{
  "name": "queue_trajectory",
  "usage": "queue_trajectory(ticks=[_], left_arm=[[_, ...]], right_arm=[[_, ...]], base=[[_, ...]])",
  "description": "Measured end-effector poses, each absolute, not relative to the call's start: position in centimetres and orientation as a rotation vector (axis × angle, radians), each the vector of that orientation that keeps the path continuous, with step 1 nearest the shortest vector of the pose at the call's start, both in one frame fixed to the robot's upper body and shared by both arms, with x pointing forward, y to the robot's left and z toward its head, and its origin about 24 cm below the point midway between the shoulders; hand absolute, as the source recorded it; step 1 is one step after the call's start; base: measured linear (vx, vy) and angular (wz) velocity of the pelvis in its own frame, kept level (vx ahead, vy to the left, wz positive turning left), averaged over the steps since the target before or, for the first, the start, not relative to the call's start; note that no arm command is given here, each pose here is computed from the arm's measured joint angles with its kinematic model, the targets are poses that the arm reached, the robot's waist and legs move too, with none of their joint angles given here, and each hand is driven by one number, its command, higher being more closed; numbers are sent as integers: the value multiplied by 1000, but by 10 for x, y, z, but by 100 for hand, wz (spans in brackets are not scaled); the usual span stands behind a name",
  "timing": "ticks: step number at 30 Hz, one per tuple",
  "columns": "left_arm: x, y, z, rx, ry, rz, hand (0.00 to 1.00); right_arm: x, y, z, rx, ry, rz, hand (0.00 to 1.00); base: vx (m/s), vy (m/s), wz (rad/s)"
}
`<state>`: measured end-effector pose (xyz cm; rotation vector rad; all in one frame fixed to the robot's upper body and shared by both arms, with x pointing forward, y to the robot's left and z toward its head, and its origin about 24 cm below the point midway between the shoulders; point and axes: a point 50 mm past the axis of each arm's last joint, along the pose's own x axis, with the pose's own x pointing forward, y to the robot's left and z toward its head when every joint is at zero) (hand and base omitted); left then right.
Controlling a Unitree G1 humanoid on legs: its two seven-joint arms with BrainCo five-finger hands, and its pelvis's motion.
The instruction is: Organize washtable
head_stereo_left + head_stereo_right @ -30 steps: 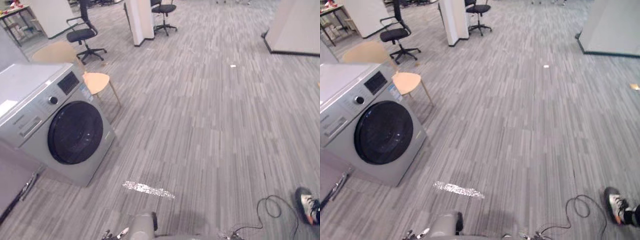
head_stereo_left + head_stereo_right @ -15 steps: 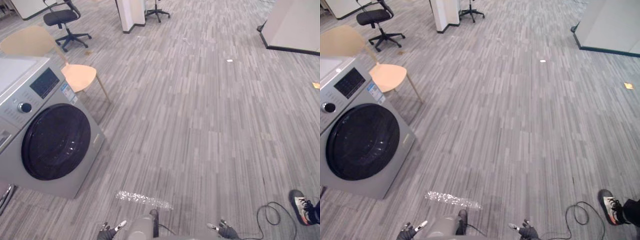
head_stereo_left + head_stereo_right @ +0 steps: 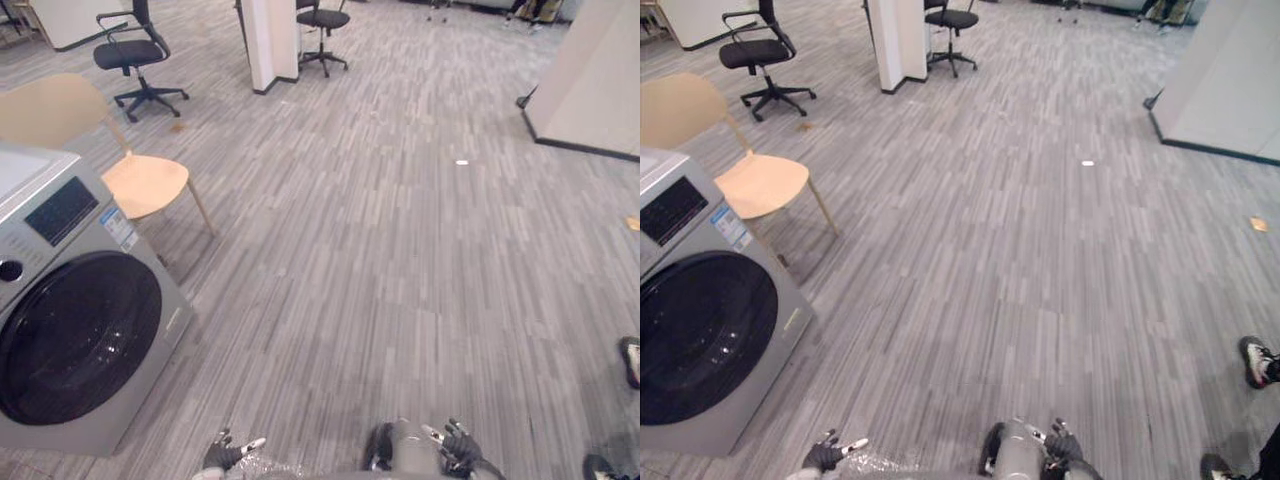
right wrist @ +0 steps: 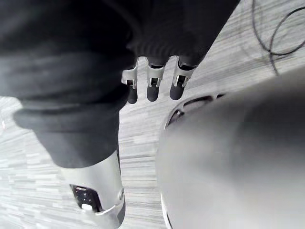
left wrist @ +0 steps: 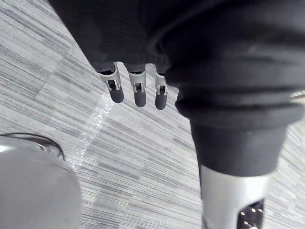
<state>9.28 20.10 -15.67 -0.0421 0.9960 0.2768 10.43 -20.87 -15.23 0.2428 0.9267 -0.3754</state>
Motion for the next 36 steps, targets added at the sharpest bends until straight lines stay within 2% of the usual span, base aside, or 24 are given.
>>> queue_trajectory(ticks=[6,8,12,20,24,27,32,36], left_arm=[[90,171,-162,-120,1016,257,0],[82,183,-163,-168,1026,353,0],[70,209,-161,-124,1038,407,0],[55,210,-163,-137,1072,433,0],[78,222,-158,-120,1007,434,0],[71,223,-159,-140,1024,431,0],[61,218,-163,-123,1076,394,0],[68,216,-162,-113,1062,394,0]], right_arm=[[114,-216,-150,195,921,-339,0],[111,-215,-152,186,947,-328,0],[101,-202,-161,158,1039,-254,0],[118,-195,-158,153,1012,-212,0],[123,-188,-158,183,1003,-215,0],[106,-200,-162,239,1034,-316,0],[53,-224,-167,268,1113,-469,0],[39,-222,-168,287,1118,-504,0]], base=[[751,-456,6],[747,-399,-23],[625,-230,-43],[644,30,-50],[757,160,26],[686,150,26],[478,-19,74],[539,-175,124]])
